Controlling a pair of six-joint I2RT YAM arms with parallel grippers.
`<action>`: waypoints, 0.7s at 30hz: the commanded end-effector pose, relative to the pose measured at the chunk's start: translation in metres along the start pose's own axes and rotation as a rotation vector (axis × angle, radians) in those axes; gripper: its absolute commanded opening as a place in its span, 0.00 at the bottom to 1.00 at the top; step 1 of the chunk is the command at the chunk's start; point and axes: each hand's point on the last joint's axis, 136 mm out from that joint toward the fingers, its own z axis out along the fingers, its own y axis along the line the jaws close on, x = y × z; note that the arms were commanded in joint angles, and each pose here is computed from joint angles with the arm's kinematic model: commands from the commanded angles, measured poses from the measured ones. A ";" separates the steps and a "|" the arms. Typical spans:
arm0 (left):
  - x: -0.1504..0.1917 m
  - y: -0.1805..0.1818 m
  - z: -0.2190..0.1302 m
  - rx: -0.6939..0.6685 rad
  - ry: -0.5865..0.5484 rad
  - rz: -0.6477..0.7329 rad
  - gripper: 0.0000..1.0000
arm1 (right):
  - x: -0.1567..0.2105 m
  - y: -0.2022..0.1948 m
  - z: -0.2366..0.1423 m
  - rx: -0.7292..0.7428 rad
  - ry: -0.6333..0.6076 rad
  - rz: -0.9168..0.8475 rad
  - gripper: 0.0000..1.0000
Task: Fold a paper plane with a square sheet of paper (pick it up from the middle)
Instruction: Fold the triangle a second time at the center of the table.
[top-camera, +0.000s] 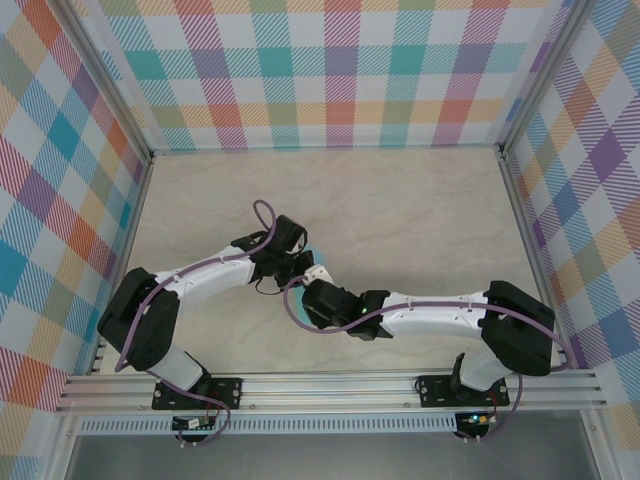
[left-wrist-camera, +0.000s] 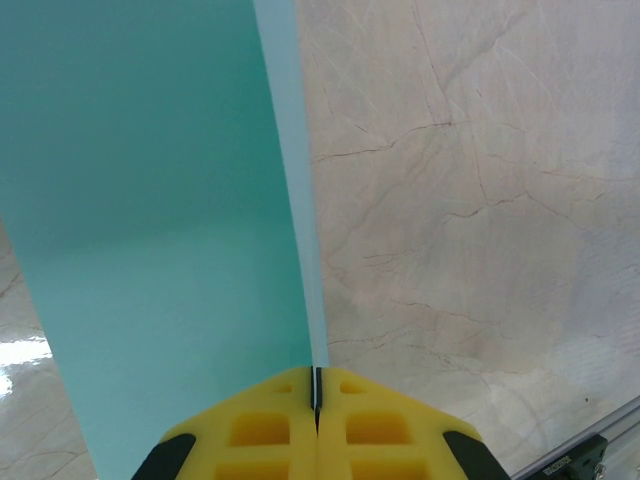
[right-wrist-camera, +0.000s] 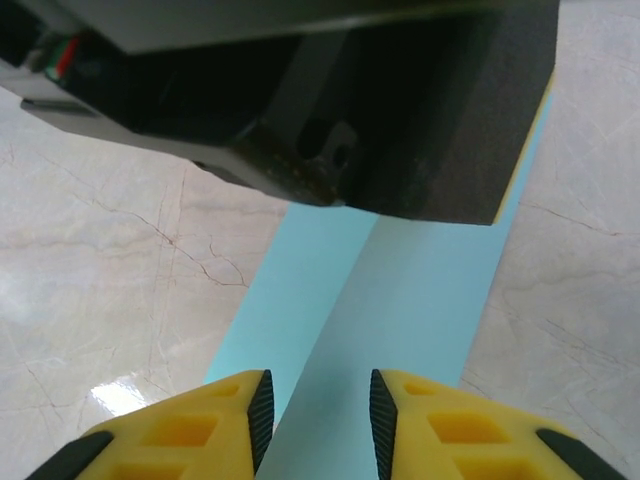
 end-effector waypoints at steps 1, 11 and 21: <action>0.002 -0.002 -0.006 0.002 0.010 -0.001 0.01 | -0.004 -0.001 0.000 0.015 0.002 0.014 0.27; 0.002 0.000 -0.007 -0.009 0.008 0.005 0.07 | -0.004 -0.004 -0.005 0.029 0.014 0.036 0.08; -0.005 0.028 -0.036 -0.132 -0.103 -0.012 0.54 | -0.003 0.021 -0.015 -0.111 0.068 0.075 0.07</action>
